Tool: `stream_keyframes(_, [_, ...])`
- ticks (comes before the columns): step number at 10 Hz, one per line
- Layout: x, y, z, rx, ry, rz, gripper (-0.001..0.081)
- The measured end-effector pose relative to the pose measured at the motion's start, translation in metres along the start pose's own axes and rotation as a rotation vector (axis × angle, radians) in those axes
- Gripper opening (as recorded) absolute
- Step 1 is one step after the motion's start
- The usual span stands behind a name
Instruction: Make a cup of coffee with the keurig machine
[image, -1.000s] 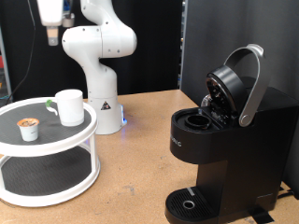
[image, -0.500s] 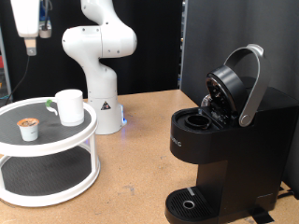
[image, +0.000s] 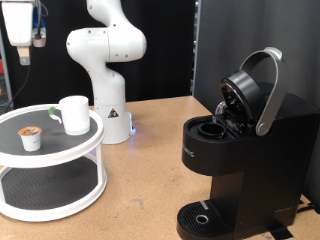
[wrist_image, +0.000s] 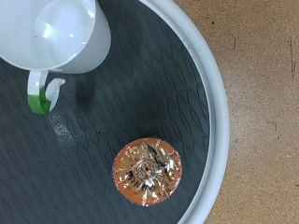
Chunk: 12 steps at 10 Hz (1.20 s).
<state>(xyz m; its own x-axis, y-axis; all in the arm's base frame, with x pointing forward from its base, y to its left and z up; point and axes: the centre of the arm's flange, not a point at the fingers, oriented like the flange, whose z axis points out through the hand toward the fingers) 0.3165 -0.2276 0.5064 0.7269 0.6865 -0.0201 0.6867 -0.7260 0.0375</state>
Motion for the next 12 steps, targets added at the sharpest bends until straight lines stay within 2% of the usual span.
stream_keyframes(3, [0.003, -0.003, 0.014, -0.027, 0.023, -0.01, 0.0808])
stream_keyframes(7, [0.013, -0.009, 0.067, -0.057, 0.008, -0.019, 0.0808])
stream_keyframes(12, [0.008, 0.001, 0.111, -0.112, 0.005, -0.015, 0.0808])
